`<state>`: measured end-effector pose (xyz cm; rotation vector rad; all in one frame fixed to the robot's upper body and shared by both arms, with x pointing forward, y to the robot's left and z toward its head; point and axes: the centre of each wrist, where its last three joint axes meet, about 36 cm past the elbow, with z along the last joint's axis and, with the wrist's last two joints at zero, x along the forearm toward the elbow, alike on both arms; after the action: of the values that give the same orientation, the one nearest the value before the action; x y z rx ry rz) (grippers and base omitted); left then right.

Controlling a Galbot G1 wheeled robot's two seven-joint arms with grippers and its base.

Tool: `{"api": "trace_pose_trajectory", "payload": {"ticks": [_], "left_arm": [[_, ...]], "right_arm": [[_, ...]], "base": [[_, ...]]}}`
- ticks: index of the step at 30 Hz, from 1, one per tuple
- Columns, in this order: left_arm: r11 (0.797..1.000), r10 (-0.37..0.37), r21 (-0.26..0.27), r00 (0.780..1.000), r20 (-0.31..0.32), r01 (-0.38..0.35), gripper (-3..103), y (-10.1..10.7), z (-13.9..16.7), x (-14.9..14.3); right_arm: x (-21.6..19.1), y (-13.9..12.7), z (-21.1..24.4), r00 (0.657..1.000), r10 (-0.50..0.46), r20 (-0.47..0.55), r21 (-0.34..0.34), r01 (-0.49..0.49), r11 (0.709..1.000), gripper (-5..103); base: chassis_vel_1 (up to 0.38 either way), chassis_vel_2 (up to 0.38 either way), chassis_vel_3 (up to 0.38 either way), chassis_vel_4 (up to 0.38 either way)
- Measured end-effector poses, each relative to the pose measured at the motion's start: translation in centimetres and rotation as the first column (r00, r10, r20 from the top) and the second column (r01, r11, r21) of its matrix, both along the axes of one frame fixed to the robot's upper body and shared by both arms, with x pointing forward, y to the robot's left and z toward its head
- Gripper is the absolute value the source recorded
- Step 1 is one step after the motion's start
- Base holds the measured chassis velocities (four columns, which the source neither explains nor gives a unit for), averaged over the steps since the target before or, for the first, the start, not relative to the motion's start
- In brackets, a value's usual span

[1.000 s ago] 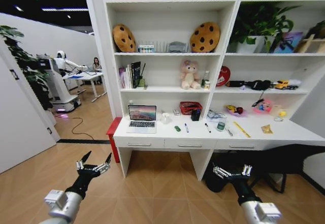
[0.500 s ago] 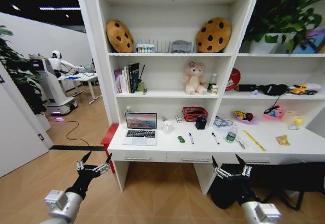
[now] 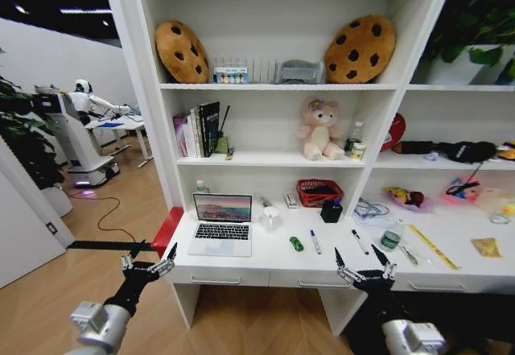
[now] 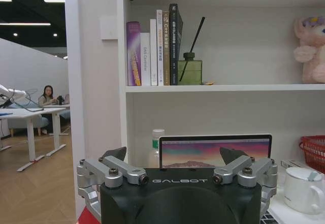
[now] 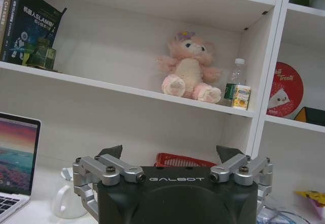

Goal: Organize the objects on the table.

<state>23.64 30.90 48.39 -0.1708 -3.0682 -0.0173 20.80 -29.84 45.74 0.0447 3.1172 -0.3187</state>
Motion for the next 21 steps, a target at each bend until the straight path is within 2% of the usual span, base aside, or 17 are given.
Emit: {"api": "trace_pose_trajectory", "payload": {"ticks": [10, 12, 14, 17, 19, 20, 21], "left_arm": [[1.0, 0.007, 0.0, 1.0, 0.003, -0.007, 100, 0.08, -0.07, -0.22], [1.0, 0.007, -0.001, 1.0, 0.004, -0.007, 103, 0.09, -0.08, -0.22], [1.0, 0.002, -0.001, 1.0, 0.008, -0.002, 95, 0.11, -0.09, -0.17], [1.0, -0.006, -0.002, 1.0, 0.014, 0.006, 90, 0.12, -0.08, -0.1], [1.0, -0.012, -0.004, 1.0, 0.021, 0.012, 80, 0.09, -0.04, 0.04], [1.0, -0.012, -0.004, 1.0, 0.021, 0.012, 80, 0.09, -0.04, 0.04], [1.0, -0.019, -0.007, 1.0, 0.025, 0.019, 74, 0.07, 0.01, 0.15]], "right_arm": [[-0.1, 0.25, -0.09, 1.0, 0.02, 0.001, 0.0, -0.02, 1.0, 100], [-0.08, 0.33, -0.03, 1.0, 0.021, 0.004, 0.003, -0.021, 1.0, 100], [-0.05, 0.34, 0.01, 1.0, 0.019, 0.006, 0.003, -0.019, 1.0, 100], [-0.04, 0.32, 0.03, 1.0, 0.017, 0.007, 0.003, -0.017, 1.0, 100], [0.0, 0.29, 0.08, 1.0, 0.014, 0.007, 0.002, -0.014, 1.0, 100], [0.0, 0.29, 0.08, 1.0, 0.014, 0.007, 0.002, -0.014, 1.0, 100], [0.05, 0.27, 0.12, 1.0, 0.008, 0.008, 0.001, -0.008, 1.0, 100]], "base": [[-0.202, 0.198, 0.192, -0.203], [-0.08, 0.089, 0.09, -0.067], [0.0, 0.0, 0.0, 0.0], [0.036, -0.031, -0.021, 0.025], [0.046, -0.059, -0.051, 0.044], [0.039, -0.057, -0.058, 0.044], [0.0, 0.0, 0.0, 0.0]]}}
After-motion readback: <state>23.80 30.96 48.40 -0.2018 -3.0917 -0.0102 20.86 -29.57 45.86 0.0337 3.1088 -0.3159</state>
